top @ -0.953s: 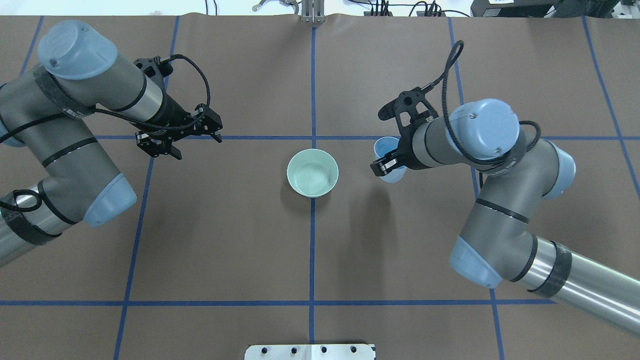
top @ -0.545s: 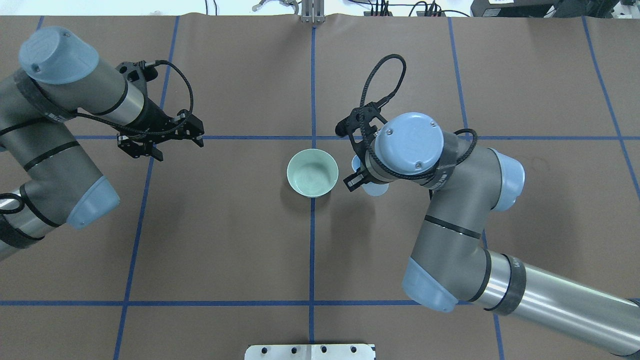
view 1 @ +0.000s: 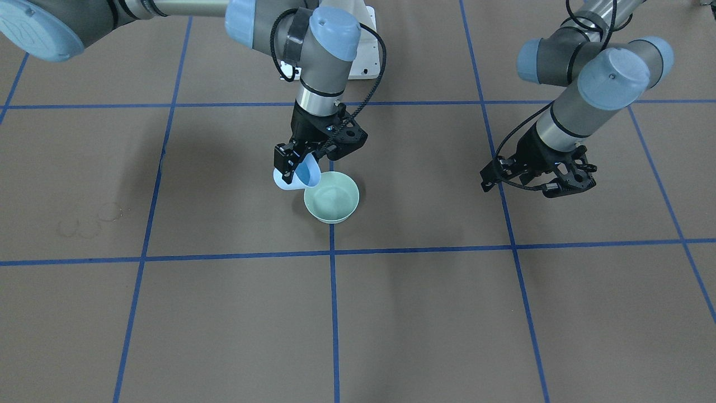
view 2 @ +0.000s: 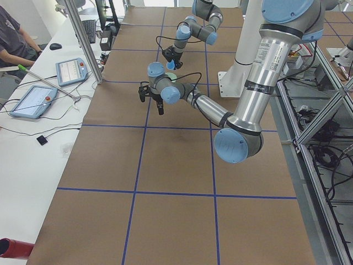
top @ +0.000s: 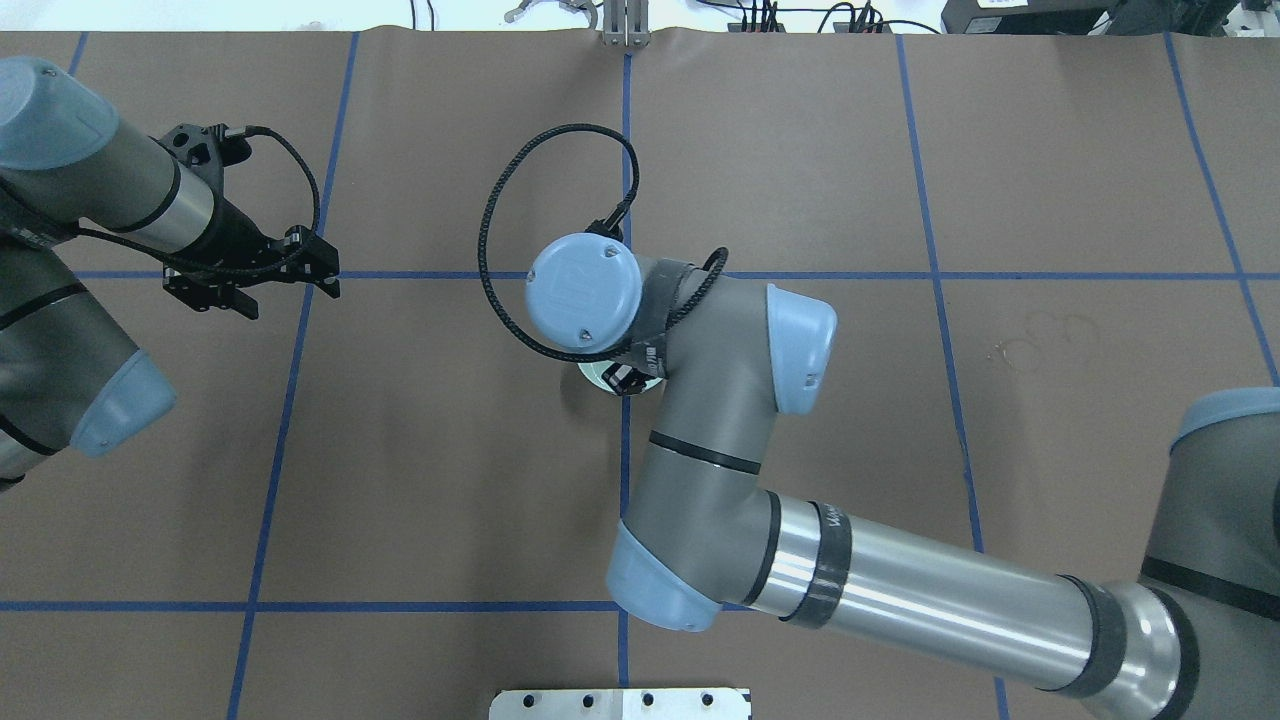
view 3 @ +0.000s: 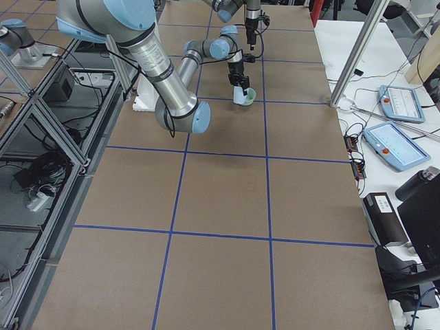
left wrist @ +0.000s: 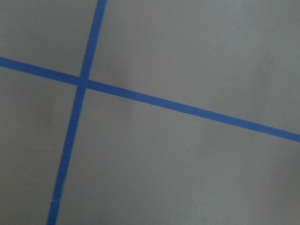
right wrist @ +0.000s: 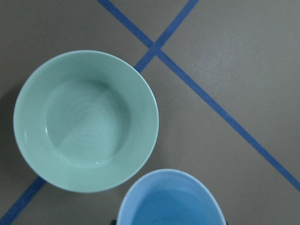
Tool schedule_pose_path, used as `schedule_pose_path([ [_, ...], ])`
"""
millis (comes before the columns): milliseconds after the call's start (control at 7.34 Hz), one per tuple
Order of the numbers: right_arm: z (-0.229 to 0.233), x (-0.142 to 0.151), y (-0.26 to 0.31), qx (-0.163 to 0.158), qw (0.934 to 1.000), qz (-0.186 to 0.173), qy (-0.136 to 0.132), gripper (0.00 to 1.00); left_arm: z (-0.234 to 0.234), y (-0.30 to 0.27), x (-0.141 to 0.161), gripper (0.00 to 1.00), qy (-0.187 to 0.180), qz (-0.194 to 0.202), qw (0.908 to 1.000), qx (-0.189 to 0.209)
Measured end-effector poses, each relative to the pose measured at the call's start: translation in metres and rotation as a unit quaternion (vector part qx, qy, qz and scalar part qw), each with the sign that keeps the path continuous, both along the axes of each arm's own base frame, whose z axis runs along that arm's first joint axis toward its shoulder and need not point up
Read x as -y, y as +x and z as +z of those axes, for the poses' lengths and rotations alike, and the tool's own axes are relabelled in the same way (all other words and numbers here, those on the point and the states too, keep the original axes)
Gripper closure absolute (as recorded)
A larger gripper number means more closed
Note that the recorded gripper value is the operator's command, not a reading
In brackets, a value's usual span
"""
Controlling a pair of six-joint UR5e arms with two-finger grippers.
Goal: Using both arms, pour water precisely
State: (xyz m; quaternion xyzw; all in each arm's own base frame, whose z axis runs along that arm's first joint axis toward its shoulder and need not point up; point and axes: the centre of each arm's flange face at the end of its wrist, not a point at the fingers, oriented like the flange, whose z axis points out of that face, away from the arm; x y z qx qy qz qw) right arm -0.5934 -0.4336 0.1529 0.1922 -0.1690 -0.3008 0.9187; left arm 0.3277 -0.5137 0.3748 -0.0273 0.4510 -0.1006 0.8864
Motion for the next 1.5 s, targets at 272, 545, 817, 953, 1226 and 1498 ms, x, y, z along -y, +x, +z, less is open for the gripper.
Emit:
schedule_pose_path([
  [272, -0.022, 0.017, -0.032, -0.077, 0.9957, -0.051, -0.001, 1.0, 0.003, -0.002, -0.001, 0.0, 0.0, 0.0, 1.0, 0.001],
  [545, -0.02, 0.026, -0.044, -0.132, 0.9853, -0.108, -0.002, 1.0, 0.007, -0.004, -0.003, 0.0, -0.002, 0.0, 1.0, 0.003],
  [817, -0.018, 0.03, -0.045, -0.171, 0.9731, -0.154, -0.01, 1.0, 0.009, -0.005, -0.003, 0.0, -0.003, 0.0, 1.0, 0.004],
  [953, -0.023, 0.033, -0.045, -0.182, 0.9699, -0.161, -0.017, 1.0, 0.011, -0.005, -0.004, 0.0, -0.004, 0.0, 1.0, 0.006],
  [1226, -0.039, 0.044, -0.048, -0.194, 0.967, -0.163, -0.029, 1.0, 0.019, -0.007, -0.007, 0.0, -0.009, 0.0, 0.9999, 0.009],
  [1498, -0.041, 0.048, -0.049, -0.204, 0.9653, -0.161, -0.027, 1.0, 0.023, -0.008, -0.008, 0.0, -0.011, 0.0, 0.9999, 0.011],
])
